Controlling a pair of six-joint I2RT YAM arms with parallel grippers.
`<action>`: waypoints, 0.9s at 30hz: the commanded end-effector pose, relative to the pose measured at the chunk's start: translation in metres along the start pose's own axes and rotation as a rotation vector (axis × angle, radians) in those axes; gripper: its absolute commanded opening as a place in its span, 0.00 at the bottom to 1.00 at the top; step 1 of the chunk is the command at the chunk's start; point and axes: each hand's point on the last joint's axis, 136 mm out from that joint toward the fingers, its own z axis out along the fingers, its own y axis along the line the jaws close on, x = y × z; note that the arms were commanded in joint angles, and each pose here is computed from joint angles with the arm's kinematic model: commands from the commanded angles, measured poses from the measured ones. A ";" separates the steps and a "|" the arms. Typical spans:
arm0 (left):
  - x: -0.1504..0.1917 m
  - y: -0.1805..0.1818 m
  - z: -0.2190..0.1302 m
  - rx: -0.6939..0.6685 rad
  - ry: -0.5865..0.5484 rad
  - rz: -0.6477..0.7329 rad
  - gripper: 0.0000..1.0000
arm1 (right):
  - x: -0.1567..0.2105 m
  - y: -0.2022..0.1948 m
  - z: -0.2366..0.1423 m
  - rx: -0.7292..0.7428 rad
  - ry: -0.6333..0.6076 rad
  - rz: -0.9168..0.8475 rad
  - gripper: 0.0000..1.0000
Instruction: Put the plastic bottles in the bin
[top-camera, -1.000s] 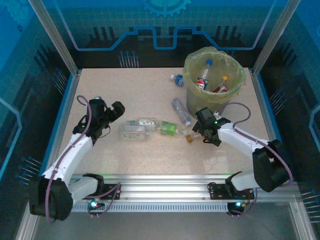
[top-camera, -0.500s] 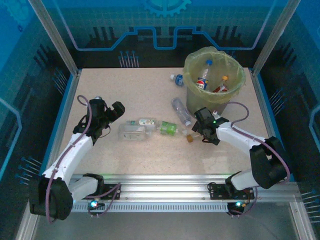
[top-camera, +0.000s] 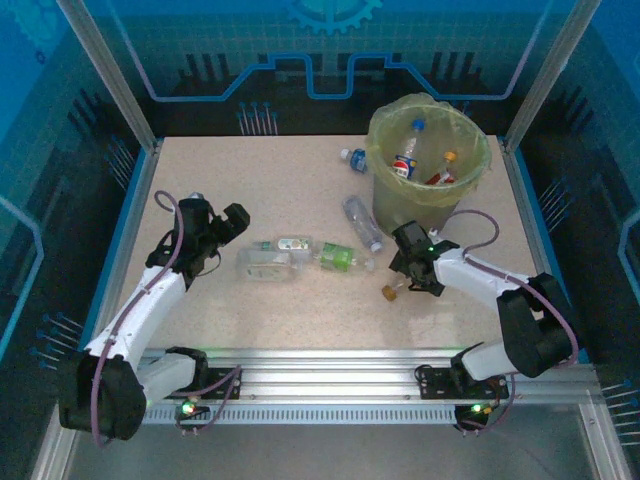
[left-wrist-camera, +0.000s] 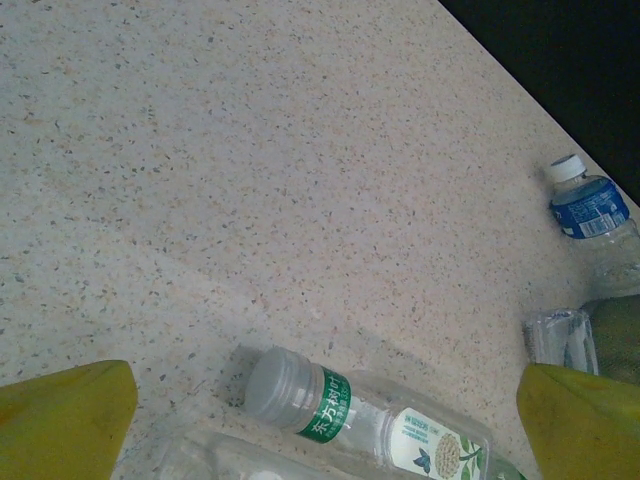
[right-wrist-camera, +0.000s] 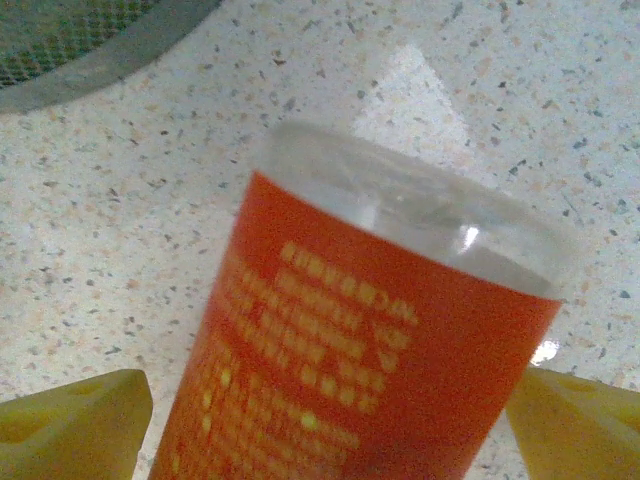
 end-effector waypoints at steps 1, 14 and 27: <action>-0.004 0.005 -0.002 -0.023 -0.012 0.007 0.99 | 0.004 -0.011 0.005 0.021 0.016 -0.015 0.92; -0.002 0.007 -0.001 -0.029 -0.011 0.006 0.99 | 0.010 -0.009 0.016 -0.003 0.074 -0.029 0.67; -0.004 0.007 -0.001 -0.031 -0.020 0.005 0.99 | 0.001 0.002 -0.022 -0.003 -0.028 -0.197 0.47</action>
